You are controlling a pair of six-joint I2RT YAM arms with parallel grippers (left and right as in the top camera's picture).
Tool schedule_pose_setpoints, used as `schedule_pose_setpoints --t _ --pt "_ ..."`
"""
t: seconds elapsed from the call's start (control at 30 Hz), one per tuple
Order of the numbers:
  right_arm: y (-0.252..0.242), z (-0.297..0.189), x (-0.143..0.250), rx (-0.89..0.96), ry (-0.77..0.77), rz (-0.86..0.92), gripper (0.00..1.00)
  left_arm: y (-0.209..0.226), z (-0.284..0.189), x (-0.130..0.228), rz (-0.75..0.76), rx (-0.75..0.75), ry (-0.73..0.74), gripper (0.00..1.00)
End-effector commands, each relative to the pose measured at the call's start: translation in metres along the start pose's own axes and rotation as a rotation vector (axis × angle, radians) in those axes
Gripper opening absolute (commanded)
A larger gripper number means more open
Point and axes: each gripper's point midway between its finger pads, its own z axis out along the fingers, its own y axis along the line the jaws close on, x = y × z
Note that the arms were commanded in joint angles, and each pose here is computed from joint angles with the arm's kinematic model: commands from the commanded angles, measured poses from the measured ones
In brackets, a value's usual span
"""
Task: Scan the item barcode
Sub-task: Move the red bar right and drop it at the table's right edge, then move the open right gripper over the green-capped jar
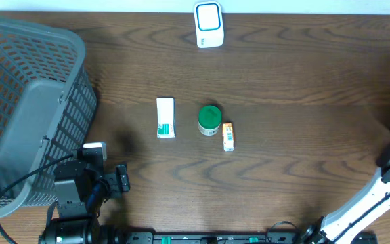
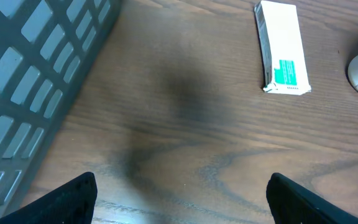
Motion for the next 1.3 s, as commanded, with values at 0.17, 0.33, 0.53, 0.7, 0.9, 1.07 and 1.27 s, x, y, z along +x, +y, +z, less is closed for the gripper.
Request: schedule_pose_setpoints --t 0.17,0.33,0.53,0.7,0.9,1.07,1.27 --pt "0.05 -0.091 -0.008 -0.39 -0.103 -0.13 0.99 -0.002 0.0 0.0 0.016 0.011 -0.001 0.88" --pt "0.085 -0.169 0.019 -0.594 -0.188 -0.224 0.99 -0.002 0.0 0.0 0.016 0.011 -0.001 0.88" --pt "0.145 -0.258 0.104 -0.872 -0.166 -0.467 0.99 -0.002 0.0 0.0 0.016 0.011 -0.001 0.88" --pt "0.191 -0.308 0.172 -1.045 -0.114 -0.636 0.54 -0.002 0.0 0.0 0.016 0.011 -0.001 0.88" --pt "0.227 -0.324 0.232 -0.963 -0.029 -0.522 0.02 -0.002 0.0 0.0 0.016 0.011 -0.001 0.88" --pt "0.244 -0.343 0.292 -0.945 -0.135 -0.753 0.99 -0.002 0.0 0.0 0.016 0.011 -0.001 0.88" --pt "0.257 -0.355 0.33 -0.759 -0.501 -0.955 0.99 -0.002 0.0 0.0 0.016 0.011 -0.001 0.88"
